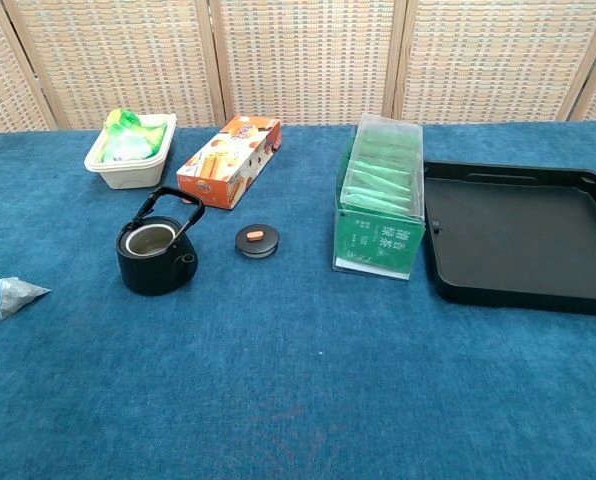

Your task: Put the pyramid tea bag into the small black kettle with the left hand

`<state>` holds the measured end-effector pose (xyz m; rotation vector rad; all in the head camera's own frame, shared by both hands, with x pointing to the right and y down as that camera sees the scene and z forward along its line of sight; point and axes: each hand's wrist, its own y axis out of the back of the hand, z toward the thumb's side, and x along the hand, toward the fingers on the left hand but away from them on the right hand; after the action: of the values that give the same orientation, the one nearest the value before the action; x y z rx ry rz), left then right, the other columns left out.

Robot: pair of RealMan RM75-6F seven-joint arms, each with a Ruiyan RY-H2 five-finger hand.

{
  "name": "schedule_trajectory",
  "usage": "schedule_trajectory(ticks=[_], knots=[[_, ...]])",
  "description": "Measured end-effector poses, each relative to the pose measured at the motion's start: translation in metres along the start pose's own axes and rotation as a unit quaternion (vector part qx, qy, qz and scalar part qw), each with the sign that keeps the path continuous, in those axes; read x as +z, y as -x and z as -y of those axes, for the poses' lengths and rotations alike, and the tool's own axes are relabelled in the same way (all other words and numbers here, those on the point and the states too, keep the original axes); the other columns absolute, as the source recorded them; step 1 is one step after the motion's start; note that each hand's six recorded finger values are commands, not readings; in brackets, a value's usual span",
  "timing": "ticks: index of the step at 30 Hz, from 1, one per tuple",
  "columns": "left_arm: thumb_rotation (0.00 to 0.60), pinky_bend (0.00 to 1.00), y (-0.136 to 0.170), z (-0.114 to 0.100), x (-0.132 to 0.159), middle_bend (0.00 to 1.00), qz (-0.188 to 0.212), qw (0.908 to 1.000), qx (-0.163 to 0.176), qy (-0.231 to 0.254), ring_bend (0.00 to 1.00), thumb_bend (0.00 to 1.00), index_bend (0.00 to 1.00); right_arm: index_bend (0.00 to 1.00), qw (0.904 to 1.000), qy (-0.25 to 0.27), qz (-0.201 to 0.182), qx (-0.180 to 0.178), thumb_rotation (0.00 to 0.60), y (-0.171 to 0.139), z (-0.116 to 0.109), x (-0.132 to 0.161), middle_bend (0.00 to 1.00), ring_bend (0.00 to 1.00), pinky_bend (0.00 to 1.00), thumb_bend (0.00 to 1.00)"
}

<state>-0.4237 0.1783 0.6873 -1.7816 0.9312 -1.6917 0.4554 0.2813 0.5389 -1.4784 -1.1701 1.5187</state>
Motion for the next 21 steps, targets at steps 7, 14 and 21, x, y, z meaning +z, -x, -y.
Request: schedule_trajectory(ticks=[7, 14, 21], knots=[[0.600, 0.63, 0.012, -0.029, 0.015, 0.70, 0.031, 0.9986, 0.034, 0.026, 0.58, 0.51, 0.72, 0.11, 1.0000, 0.002, -0.002, -0.001, 0.600, 0.001, 0.000, 0.000, 0.15, 0.00, 0.06, 0.02], [0.600, 0.63, 0.023, -0.067, 0.033, 0.70, 0.072, 0.9929, 0.084, 0.044, 0.58, 0.51, 0.72, 0.11, 1.0000, 0.004, -0.001, -0.001, 0.600, 0.000, 0.001, 0.000, 0.15, 0.00, 0.06, 0.02], [0.600, 0.63, 0.023, -0.103, 0.061, 0.70, 0.120, 0.9844, 0.122, 0.039, 0.58, 0.51, 0.72, 0.11, 1.0000, 0.008, -0.001, 0.000, 0.600, -0.002, 0.002, -0.002, 0.15, 0.00, 0.06, 0.02]])
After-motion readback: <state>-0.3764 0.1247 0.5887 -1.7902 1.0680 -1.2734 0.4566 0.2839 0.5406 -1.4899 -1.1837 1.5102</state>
